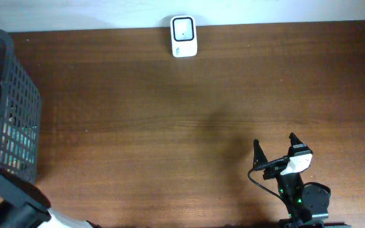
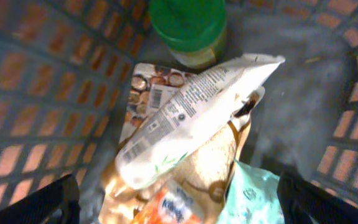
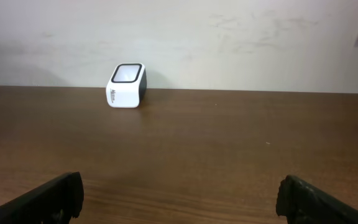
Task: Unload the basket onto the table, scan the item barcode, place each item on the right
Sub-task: 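Move the left gripper over the basket and reach down inside, then grasp the white tube in the basket with the left gripper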
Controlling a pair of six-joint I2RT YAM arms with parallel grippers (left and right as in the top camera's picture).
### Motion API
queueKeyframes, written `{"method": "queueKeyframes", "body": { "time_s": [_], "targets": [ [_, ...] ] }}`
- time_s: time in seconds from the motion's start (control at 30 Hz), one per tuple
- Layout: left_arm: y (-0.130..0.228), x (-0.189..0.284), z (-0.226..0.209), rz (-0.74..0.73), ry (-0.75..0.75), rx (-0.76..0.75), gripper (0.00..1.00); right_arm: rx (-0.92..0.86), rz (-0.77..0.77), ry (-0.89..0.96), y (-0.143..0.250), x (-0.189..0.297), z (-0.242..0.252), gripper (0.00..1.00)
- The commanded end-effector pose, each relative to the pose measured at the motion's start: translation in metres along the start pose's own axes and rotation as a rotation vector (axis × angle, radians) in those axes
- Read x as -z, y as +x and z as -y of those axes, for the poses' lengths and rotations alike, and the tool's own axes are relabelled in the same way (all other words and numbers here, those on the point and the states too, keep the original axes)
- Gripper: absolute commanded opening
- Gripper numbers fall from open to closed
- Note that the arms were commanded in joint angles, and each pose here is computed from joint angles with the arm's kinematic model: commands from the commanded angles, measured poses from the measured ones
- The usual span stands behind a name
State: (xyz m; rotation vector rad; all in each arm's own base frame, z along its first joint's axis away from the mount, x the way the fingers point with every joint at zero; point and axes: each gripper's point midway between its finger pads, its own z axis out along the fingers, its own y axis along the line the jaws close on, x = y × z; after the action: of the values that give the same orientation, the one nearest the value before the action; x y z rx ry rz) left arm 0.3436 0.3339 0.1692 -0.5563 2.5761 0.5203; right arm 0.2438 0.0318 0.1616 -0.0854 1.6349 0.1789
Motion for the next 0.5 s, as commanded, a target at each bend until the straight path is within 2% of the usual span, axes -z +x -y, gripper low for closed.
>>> {"method": "queueKeyframes", "body": {
  "time_s": [0.0,0.1,0.17,0.23,0.4,0.47],
  "targets": [
    [0.015,-0.035,0.008,-0.061,0.034,-0.065,0.99,-0.003,-0.004,-0.001,0.003,0.000,-0.001,0.98],
    [0.032,-0.060,0.011,-0.122,0.059,-0.172,1.00,-0.003,-0.004,-0.001,0.003,0.000,-0.001,0.98],
    [0.040,-0.072,0.011,-0.146,0.067,-0.178,0.99,-0.003,-0.004,-0.001,0.003,0.000,-0.001,0.98],
    [0.045,-0.084,0.011,-0.159,0.074,-0.181,0.99,-0.003,-0.004,-0.001,0.003,0.000,-0.001,0.98],
    [0.052,-0.099,0.021,-0.161,0.136,-0.341,0.99,-0.003,-0.004,-0.001,0.003,0.000,-0.001,0.98],
    [0.054,-0.106,0.023,-0.165,0.139,-0.350,0.99,-0.003,-0.004,-0.001,0.003,0.000,-0.001,0.98]
  ]
}}
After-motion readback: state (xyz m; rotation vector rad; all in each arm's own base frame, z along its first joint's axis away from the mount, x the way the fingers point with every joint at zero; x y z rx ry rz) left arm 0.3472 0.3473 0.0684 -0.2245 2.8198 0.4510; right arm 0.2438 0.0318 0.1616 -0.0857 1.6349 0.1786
